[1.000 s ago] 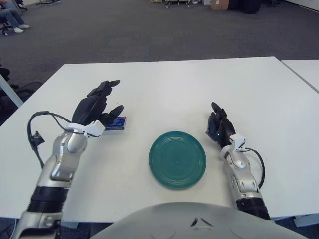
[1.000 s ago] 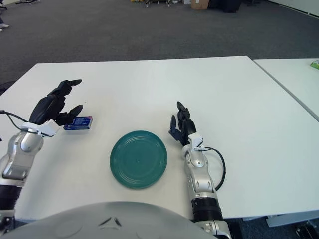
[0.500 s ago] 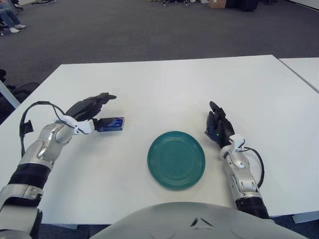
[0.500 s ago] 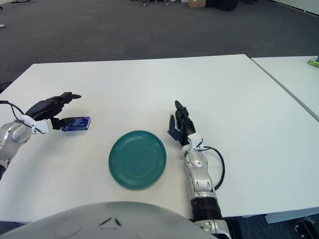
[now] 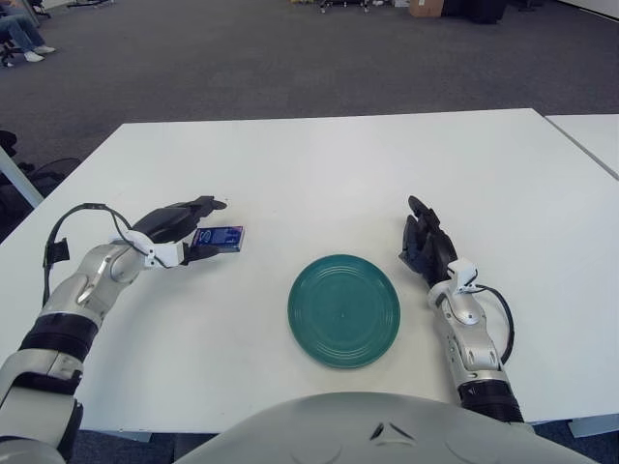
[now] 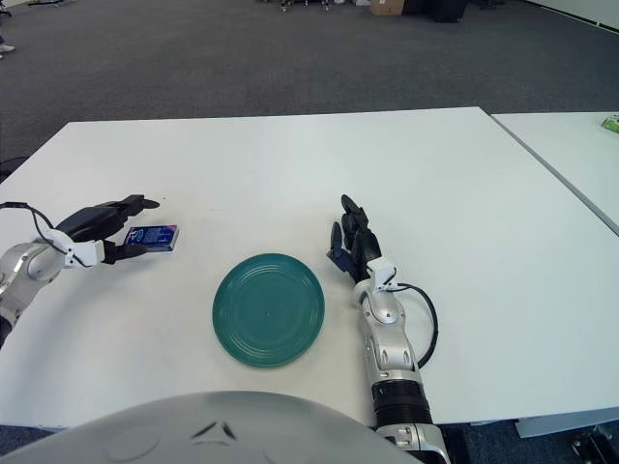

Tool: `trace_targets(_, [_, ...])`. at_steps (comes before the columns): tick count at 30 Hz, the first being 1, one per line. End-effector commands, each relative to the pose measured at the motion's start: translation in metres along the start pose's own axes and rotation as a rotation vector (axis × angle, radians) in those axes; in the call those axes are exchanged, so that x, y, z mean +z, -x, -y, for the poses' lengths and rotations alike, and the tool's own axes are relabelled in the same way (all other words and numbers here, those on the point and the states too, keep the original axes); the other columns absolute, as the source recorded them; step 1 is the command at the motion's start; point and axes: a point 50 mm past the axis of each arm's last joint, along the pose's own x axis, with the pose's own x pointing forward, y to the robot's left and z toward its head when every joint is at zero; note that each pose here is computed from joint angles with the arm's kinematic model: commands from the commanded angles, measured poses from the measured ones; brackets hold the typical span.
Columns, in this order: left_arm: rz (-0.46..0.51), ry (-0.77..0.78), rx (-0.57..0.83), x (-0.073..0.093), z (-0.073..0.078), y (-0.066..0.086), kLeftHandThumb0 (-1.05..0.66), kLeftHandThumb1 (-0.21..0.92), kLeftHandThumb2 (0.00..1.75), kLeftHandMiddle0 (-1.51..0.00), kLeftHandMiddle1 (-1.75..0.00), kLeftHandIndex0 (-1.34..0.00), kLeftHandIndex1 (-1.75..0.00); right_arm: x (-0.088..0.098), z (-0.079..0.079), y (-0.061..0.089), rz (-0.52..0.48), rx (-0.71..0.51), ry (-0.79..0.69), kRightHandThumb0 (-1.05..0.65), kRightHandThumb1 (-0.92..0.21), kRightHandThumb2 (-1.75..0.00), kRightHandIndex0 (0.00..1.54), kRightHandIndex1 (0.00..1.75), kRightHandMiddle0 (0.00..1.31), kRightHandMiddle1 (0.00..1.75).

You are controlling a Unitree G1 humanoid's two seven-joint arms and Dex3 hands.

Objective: Put the gum into the plate.

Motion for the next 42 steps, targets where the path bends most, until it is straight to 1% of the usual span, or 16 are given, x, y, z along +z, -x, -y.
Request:
trace_targets(1, [-0.012, -0.034, -0.024, -0.004, -0.006, -0.002, -1.05, 0.92, 0.4, -0.24, 0.0, 0.0, -0.83, -0.022, 0.004, 0.01, -0.125, -0.02, -0.025, -0.71, -0.92, -0.93, 0.09, 0.0, 0.0, 0.26])
trace_targets(11, [-0.015, -0.027, -0.074, -0.004, 0.002, -0.005, -1.05, 0.92, 0.37, -0.21, 0.0, 0.0, -0.85, -0.022, 0.007, 0.009, -0.13, -0.029, -0.027, -0.71, -0.92, -0.91, 0.07, 0.0, 0.0, 0.26])
trace_targets(14, [-0.039, -0.023, -0.08, -0.007, 0.008, -0.006, -1.05, 0.92, 0.37, -0.19, 0.0, 0.0, -0.84, -0.022, 0.007, 0.009, -0.128, -0.026, -0.025, -0.71, -0.92, -0.91, 0.08, 0.0, 0.0, 0.27])
trace_targets(22, [-0.084, -0.008, -0.068, -0.011, 0.016, -0.011, -1.05, 0.92, 0.39, -0.14, 0.0, 0.0, -0.78, -0.021, 0.008, 0.009, -0.125, -0.012, -0.007, -0.71, -0.92, -0.92, 0.08, 0.01, 0.0, 0.27])
trace_targets(30, [-0.104, 0.006, -0.043, -0.013, 0.017, -0.019, -1.05, 0.92, 0.4, -0.11, 0.0, 0.0, -0.74, -0.019, 0.008, 0.008, -0.123, -0.006, 0.001, -0.71, -0.92, -0.94, 0.1, 0.01, 0.0, 0.28])
trace_targets(35, [-0.108, 0.007, -0.059, -0.013, 0.018, -0.022, -1.05, 0.92, 0.41, -0.1, 0.0, 0.0, -0.73, -0.018, 0.007, 0.006, -0.128, 0.003, -0.008, -0.71, -0.92, -0.94, 0.1, 0.01, 0.0, 0.28])
trace_targets(39, [-0.11, 0.008, -0.081, -0.012, 0.018, -0.024, -1.05, 0.92, 0.42, -0.11, 0.0, 0.0, -0.75, -0.018, 0.006, 0.005, -0.131, 0.006, -0.006, -0.72, -0.92, -0.93, 0.09, 0.0, 0.0, 0.27])
trace_targets(42, [-0.113, 0.005, -0.106, -0.012, 0.019, -0.026, -1.04, 0.92, 0.38, -0.14, -0.01, 0.0, -0.82, -0.017, 0.005, 0.004, -0.131, 0.013, 0.002, -0.73, -0.92, -0.92, 0.07, 0.0, 0.0, 0.25])
